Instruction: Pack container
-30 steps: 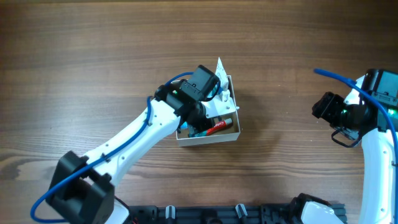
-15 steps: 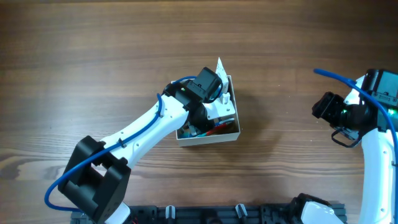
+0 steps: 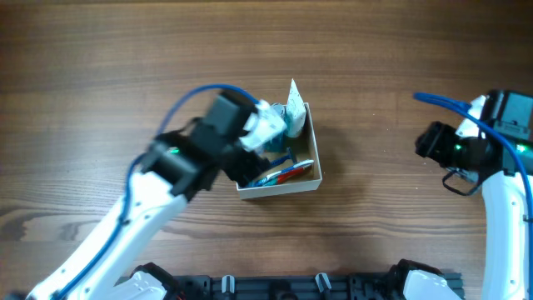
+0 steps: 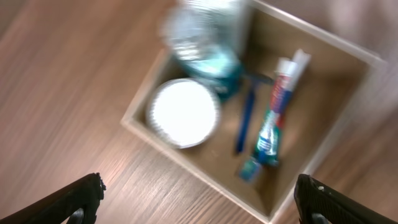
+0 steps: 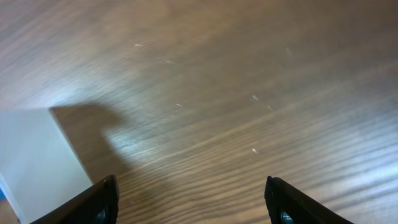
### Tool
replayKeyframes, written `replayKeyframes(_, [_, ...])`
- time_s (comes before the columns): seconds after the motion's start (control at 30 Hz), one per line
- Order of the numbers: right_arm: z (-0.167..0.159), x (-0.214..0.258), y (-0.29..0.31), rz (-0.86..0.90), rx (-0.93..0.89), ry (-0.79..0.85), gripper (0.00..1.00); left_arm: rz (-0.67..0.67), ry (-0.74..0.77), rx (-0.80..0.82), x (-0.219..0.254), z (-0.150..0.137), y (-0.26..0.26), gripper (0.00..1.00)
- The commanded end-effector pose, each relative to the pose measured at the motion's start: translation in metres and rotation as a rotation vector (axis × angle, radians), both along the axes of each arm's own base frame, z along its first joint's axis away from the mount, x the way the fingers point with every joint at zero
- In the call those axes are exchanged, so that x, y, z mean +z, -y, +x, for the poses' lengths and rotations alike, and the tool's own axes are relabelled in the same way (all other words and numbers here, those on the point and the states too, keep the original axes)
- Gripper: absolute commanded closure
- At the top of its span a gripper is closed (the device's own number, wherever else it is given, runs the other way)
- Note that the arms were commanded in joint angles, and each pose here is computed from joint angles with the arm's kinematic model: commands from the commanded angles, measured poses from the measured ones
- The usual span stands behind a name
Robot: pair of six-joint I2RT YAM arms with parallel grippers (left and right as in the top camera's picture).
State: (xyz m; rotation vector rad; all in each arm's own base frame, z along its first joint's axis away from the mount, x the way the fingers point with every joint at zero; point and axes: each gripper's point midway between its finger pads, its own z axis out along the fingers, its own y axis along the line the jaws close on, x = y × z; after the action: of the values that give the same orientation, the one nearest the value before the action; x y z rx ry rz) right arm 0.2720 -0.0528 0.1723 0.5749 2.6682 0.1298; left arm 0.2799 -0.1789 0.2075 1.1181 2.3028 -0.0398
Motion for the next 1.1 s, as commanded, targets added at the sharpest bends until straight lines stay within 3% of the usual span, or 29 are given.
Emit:
replayKeyframes(0.0, [0.031, 0.048, -0.028, -0.099, 0.190, 0.136, 0.21, -0.174, 0.006, 0.440, 0.018, 0.032, -0.056, 0.00])
replayKeyframes(0.1, [0.058, 0.058, -0.058, -0.130, 0.329, 0.152, 0.15, -0.292, -0.008, 0.712, 0.015, 0.058, -0.100, 0.00])
replayKeyframes(0.17, [0.086, 0.051, -0.074, -0.105, 0.386, 0.175, 0.00, -0.353, -0.033, 0.752, 0.010, 0.073, -0.115, 0.00])
replayKeyframes(0.3, [0.138, 0.043, -0.077, -0.119, 0.391, 0.281, 0.00, -0.364, -0.059, 0.843, -0.005, 0.087, -0.145, 0.00])
replayKeyframes(0.4, [0.142, 0.048, -0.077, -0.134, 0.403, 0.309, 0.00, -0.359, -0.062, 0.881, -0.009, 0.089, -0.158, 0.00])
replayKeyframes(0.63, [0.094, 0.062, -0.059, -0.145, 0.229, 0.335, 0.01, -0.408, -0.011, 0.827, 0.016, 0.059, -0.157, 0.00])
replayKeyframes(0.87, [-0.011, 0.018, -0.055, -0.134, 0.154, 0.507, 0.00, -0.512, 0.179, 0.810, 0.005, -0.039, -0.159, 0.00])
replayKeyframes(1.07, [-0.030, 0.012, -0.047, -0.167, 0.121, 0.563, 0.00, -0.554, 0.266, 0.809, 0.000, -0.057, -0.162, 0.00])
